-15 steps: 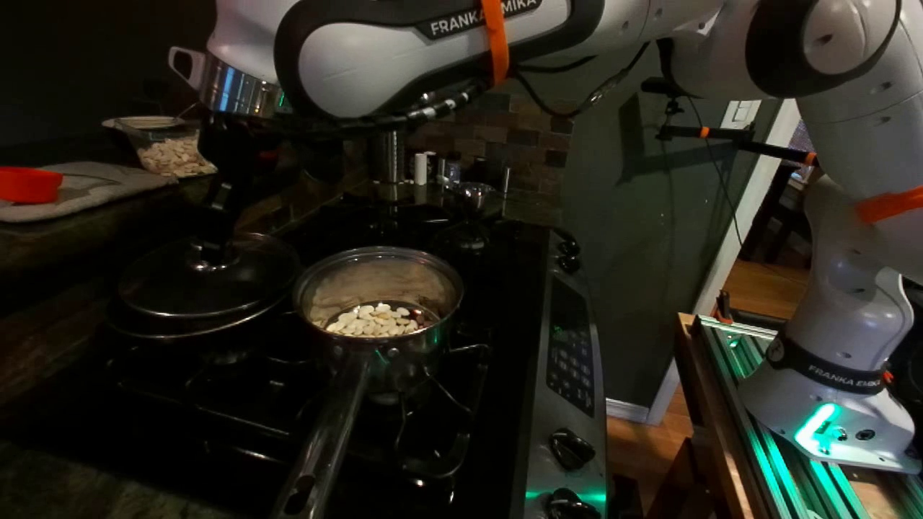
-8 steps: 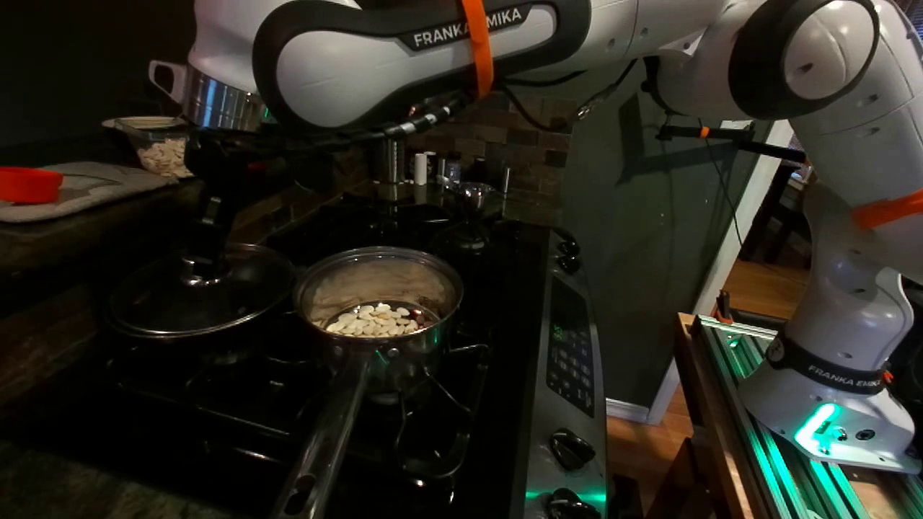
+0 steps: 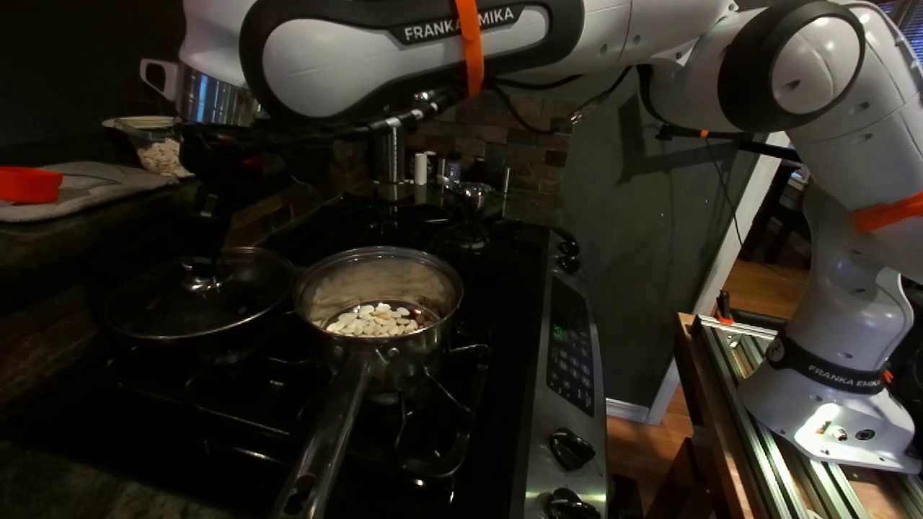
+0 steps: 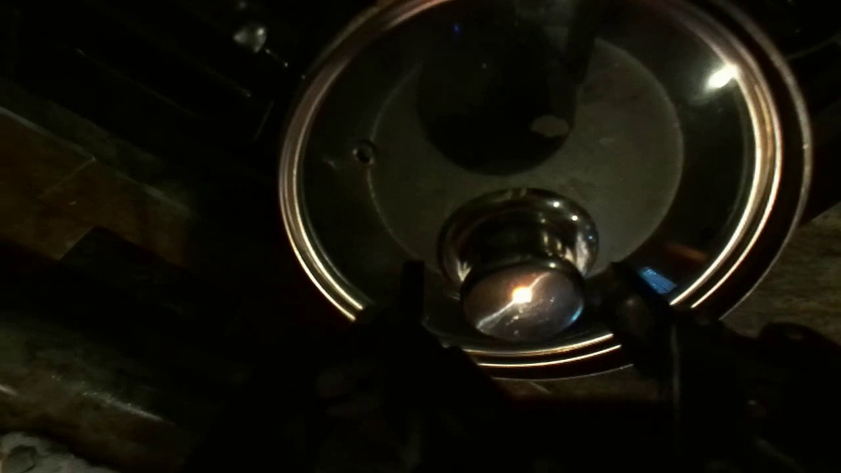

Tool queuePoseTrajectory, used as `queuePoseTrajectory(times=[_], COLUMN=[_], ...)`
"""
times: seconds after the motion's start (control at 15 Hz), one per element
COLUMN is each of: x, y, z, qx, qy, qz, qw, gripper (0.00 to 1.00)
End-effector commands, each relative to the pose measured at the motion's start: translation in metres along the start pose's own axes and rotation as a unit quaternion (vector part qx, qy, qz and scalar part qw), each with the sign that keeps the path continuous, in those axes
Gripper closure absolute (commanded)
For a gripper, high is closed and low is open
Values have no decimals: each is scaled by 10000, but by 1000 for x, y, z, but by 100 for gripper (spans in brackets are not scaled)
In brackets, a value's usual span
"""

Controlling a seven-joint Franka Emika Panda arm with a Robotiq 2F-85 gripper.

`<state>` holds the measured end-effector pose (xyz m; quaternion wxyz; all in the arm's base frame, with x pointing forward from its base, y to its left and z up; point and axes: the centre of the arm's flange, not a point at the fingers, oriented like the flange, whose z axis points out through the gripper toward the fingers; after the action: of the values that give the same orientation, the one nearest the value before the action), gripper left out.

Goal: Put the lid on the pot

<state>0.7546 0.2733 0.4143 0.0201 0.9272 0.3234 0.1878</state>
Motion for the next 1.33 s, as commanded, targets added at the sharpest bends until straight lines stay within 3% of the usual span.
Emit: queuePoseTrajectory(times=[0.0, 0.27, 0.47, 0.6, 0.8, 1.0, 1.13, 1.2, 1.27], x=[18, 5, -33, -65, -109, -136, -155, -97, -105], y=[6, 17, 33, 44, 61, 74, 77, 104, 106], z=[-12, -44, -66, -83, -108, -133, -145, -131, -138], qx=[54, 91, 285, 467, 411, 469, 422, 381, 372], qy=[-46, -271, -728, -887, -901, -985, -954, -944, -972], qz=[2, 278, 778, 1178, 1970, 2533, 2719, 2468, 2546], qw=[10000, 9992, 9939, 9880, 9754, 9612, 9566, 9637, 9614], gripper=[1, 0, 0, 0, 0, 0, 0, 0, 0])
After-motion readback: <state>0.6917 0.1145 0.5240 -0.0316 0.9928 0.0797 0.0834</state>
